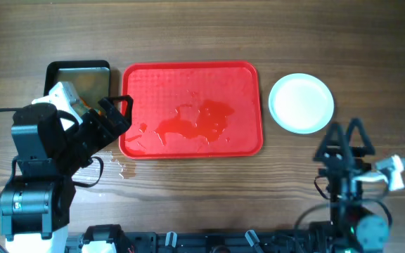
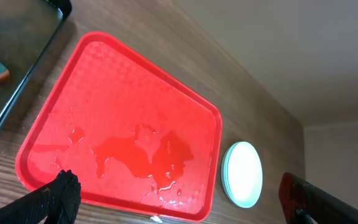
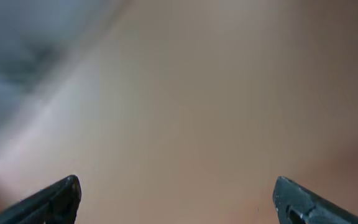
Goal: Clean dirty plates on tray and stack at the side
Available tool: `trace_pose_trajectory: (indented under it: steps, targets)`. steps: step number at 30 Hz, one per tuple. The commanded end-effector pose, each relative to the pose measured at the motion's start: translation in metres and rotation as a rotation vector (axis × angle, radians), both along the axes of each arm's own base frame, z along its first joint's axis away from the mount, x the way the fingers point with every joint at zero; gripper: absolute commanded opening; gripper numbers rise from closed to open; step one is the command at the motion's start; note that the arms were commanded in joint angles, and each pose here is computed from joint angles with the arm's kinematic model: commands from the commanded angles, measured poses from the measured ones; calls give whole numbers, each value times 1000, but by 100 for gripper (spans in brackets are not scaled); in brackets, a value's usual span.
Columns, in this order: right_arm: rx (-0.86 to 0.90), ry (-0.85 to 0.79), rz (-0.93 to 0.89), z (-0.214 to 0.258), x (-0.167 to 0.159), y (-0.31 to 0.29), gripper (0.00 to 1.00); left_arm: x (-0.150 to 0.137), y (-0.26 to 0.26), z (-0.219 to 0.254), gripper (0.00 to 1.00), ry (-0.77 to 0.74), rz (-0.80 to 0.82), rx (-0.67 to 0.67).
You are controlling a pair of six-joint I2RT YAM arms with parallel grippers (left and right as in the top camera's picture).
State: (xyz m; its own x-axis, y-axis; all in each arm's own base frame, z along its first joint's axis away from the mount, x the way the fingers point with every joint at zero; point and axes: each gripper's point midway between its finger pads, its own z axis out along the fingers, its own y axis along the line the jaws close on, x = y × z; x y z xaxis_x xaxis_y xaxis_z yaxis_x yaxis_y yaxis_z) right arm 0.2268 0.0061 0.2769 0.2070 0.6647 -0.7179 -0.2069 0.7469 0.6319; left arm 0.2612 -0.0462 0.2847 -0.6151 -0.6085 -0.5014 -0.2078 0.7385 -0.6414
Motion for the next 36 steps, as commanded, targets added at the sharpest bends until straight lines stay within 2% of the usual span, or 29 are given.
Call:
trace_pose_trajectory:
  steps: [1,6,10,11,12,13,14,17,20,21,36]
  targets:
    - [-145,172,-91,-43,9,-10,100,-1,-4,1,100,-9,-28,6]
    - [-170,312,-137,-77,11,-19,100,-1,-4,1,100,-9,-28,6]
    - [-305,339,-105,-100,16,-11,100,-1,-4,1,100,-9,-28,6]
    - [-471,278,-29,-98,18,7,100,-1,-4,1,100,-9,-28,6]
    - [-758,149,87,-93,15,38,100,-1,-4,1,100,-9,-28,6]
    - [-934,79,140,-93,10,54,100,-1,-4,1,100,-9,-28,6]
    - [-967,81,139,-96,10,54,100,-1,-4,1,100,-9,-28,6]
    - [-930,127,86,-98,14,43,100,-1,-4,1,100,-9,-28,6]
    - [-684,236,-2,-102,19,18,100,-1,-4,1,100,-9,-28,6]
    - [-653,243,-9,-102,19,16,100,-1,-4,1,100,-9,-28,6]
    - [-657,239,1,-102,19,18,100,-1,-4,1,100,-9,-28,6]
